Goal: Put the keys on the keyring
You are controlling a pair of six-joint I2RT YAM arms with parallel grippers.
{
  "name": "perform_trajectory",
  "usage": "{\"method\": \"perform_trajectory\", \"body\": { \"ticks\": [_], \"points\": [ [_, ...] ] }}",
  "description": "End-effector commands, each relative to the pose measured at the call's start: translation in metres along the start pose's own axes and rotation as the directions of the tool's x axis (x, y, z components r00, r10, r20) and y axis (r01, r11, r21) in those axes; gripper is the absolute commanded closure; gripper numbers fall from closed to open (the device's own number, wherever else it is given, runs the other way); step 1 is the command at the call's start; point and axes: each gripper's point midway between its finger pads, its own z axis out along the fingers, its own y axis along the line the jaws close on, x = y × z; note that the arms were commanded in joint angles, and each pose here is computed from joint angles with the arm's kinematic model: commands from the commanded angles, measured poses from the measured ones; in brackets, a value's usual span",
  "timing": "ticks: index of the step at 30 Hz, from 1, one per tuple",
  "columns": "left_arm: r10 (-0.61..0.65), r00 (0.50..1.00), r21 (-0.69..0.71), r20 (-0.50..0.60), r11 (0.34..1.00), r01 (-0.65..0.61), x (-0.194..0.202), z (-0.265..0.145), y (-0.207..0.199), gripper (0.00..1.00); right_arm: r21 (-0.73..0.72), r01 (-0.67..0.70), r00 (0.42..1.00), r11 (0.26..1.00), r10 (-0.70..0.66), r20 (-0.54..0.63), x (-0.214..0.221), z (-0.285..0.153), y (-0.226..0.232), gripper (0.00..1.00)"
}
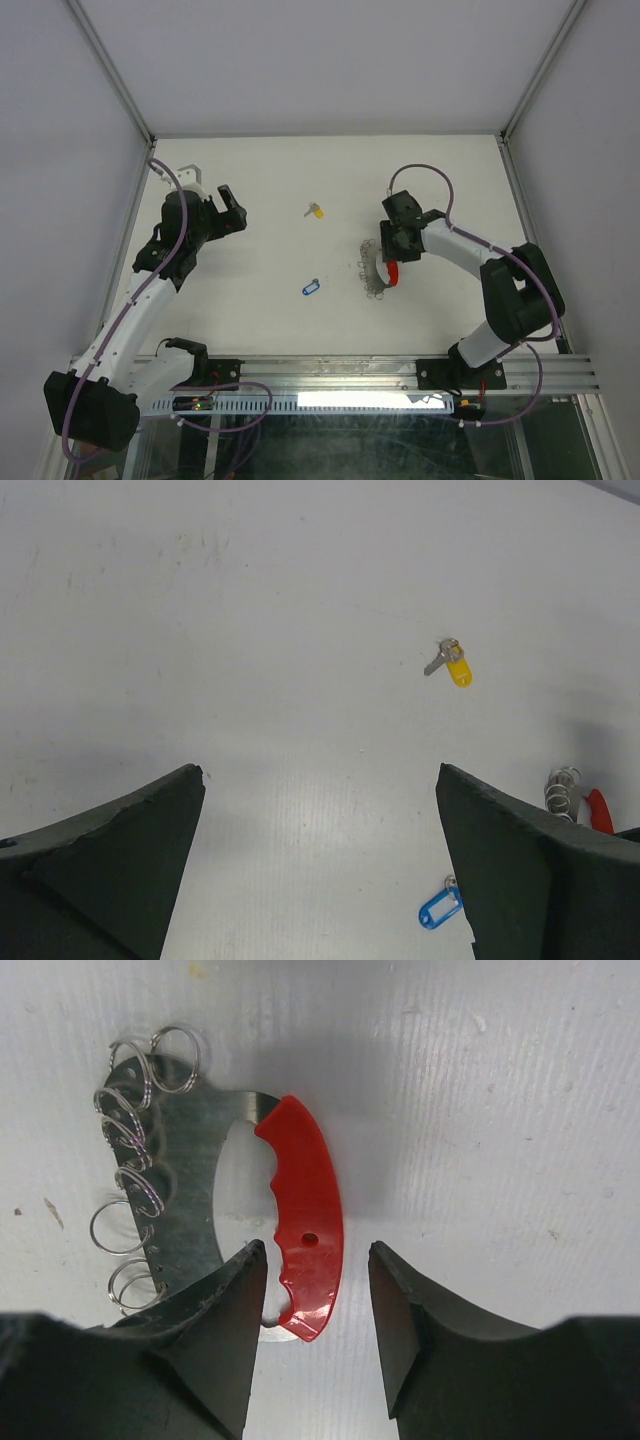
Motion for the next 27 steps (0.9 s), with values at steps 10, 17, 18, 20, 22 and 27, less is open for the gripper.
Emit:
{"method": "perform_trajectory", "body": {
  "ticks": [10, 17, 18, 20, 22, 27],
  "points": [
    [0.013, 1.0, 0.093, -0.019, 0.996, -0.011, 0.004, 0.005, -0.017, 0.01, -0.075, -0.012, 0.991, 0.997, 0.022, 0.129, -0.029, -0.021, 0.01, 0.51],
    [0.064, 0.998, 0.11, 0.008, 0.992, -0.064, -0.002, -0.002, -0.018, 0.01, -0.21, -0.116, 0.963, 0.971, 0.161, 0.215, -0.06, -0.041, 0.025, 0.51],
    [0.071, 0.997, 0.109, 0.008, 0.991, -0.071, -0.002, -0.002, -0.018, 0.01, -0.235, -0.135, 0.959, 0.963, 0.187, 0.214, -0.065, -0.042, 0.027, 0.51],
    [0.085, 0.996, 0.107, 0.005, 0.991, -0.085, -0.001, -0.003, -0.017, 0.01, -0.301, -0.179, 0.951, 0.937, 0.243, 0.19, -0.071, -0.044, 0.034, 0.51],
    [0.092, 0.996, 0.105, 0.006, 0.99, -0.092, 0.0, -0.004, -0.016, 0.01, -0.362, -0.221, 0.941, 0.905, 0.296, 0.166, -0.079, -0.045, 0.039, 0.51],
    [0.095, 0.995, 0.106, 0.017, 0.99, -0.096, -0.003, -0.007, -0.016, 0.01, -0.449, -0.351, 0.897, 0.822, 0.432, 0.09, -0.093, -0.037, 0.045, 0.51]
  ]
}}
